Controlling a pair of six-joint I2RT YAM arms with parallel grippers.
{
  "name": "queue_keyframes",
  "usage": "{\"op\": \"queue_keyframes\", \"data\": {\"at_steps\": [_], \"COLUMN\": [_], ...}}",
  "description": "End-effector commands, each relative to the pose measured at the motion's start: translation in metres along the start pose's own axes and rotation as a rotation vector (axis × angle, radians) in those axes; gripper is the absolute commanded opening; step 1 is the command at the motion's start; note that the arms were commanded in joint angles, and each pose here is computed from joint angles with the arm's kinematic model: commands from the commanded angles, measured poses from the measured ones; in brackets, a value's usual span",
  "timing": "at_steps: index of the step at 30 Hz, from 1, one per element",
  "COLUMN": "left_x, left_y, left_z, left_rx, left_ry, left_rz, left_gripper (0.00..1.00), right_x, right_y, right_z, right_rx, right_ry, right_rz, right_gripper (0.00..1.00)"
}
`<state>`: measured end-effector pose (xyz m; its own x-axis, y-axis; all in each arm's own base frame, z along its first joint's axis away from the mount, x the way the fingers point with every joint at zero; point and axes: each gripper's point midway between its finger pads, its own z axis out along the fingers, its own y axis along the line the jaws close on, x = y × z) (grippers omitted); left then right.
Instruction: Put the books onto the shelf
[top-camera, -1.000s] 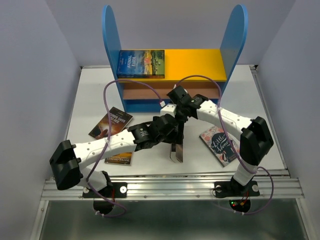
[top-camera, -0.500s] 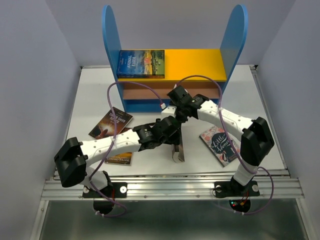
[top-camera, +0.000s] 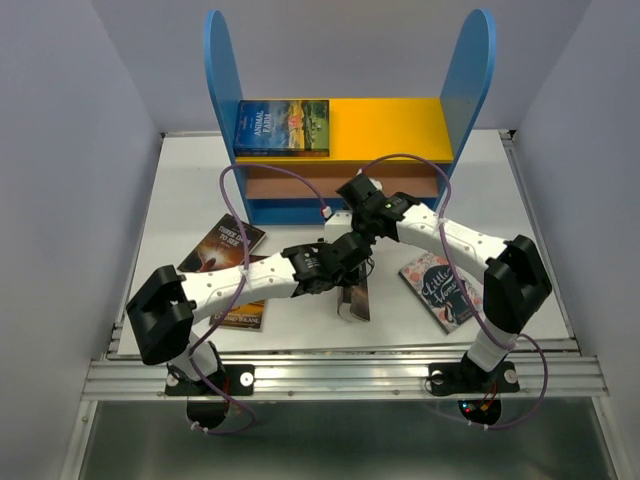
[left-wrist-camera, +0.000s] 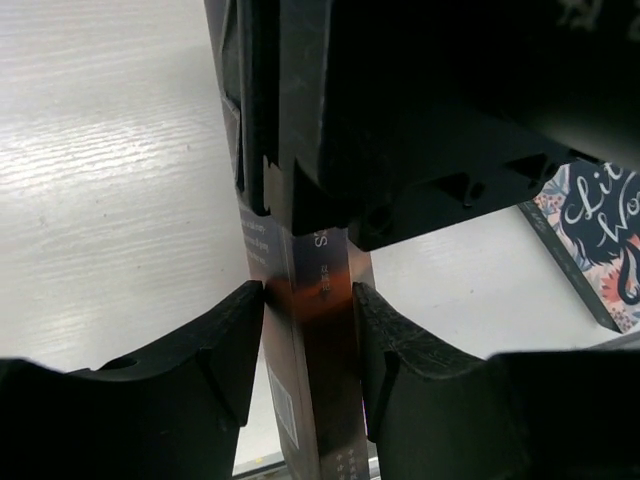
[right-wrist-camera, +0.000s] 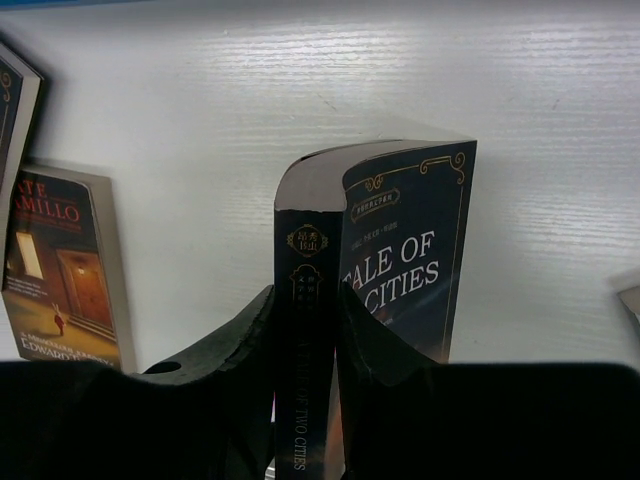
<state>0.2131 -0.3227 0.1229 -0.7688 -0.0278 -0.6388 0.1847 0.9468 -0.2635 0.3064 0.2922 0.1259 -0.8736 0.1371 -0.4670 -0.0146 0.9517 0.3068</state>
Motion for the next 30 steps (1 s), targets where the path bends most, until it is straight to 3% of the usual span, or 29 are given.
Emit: {"op": "queue_keyframes", "data": {"at_steps": [1, 7, 8, 10, 13, 16, 19, 20, 21, 22, 25, 30], "left_x": [0.015, 0.026, 0.026, 0.026, 0.023, 0.027, 0.029, 0.029, 0.025, 0.022, 0.012, 0.011], "left_y": [0.017, 0.016, 0.017, 0.020, 0.018, 0.018, 0.017, 0.016, 0.016, 0.016, 0.020, 0.025], "left_z": [-0.002, 0.006, 0.006, 0.006, 0.004, 0.002, 0.001, 0.000, -0.004, -0.006, -0.014, -0.021], "left_rx": [-0.124, -0.153, -0.166, -0.188, -0.193, -0.207, -0.192, -0.185, -0.167, -0.163, -0.168, -0.149], "left_ry": [0.037, 0.073, 0.077, 0.076, 0.068, 0.078, 0.076, 0.070, 0.052, 0.039, -0.004, -0.023], "left_rz": [0.045, 0.092, 0.096, 0.099, 0.105, 0.133, 0.136, 0.127, 0.116, 0.109, 0.085, 0.068], "left_gripper": [0.51, 0.49, 0.40, 0.30, 0.26, 0.00, 0.00, 0.00, 0.00, 0.00, 0.00, 0.00], "right_x": [-0.024, -0.027, -0.028, -0.029, -0.028, -0.027, -0.028, -0.030, -0.032, -0.036, -0.048, -0.071], "right_y": [0.024, 0.027, 0.028, 0.026, 0.024, 0.027, 0.027, 0.028, 0.028, 0.031, 0.036, 0.028], "right_z": [-0.020, -0.019, -0.019, -0.019, -0.017, -0.015, -0.015, -0.016, -0.017, -0.020, -0.030, -0.052], "right_rx": [-0.101, -0.114, -0.114, -0.105, -0.097, -0.109, -0.110, -0.109, -0.110, -0.119, -0.128, -0.095], "right_ry": [-0.111, -0.128, -0.132, -0.137, -0.137, -0.129, -0.135, -0.140, -0.145, -0.155, -0.197, -0.310], "right_rz": [0.050, 0.067, 0.066, 0.065, 0.071, 0.075, 0.070, 0.069, 0.064, 0.064, 0.068, 0.086], "right_gripper": [0.28, 0.29, 0.29, 0.30, 0.31, 0.35, 0.47, 0.58, 0.61, 0.77, 0.94, 1.00]}}
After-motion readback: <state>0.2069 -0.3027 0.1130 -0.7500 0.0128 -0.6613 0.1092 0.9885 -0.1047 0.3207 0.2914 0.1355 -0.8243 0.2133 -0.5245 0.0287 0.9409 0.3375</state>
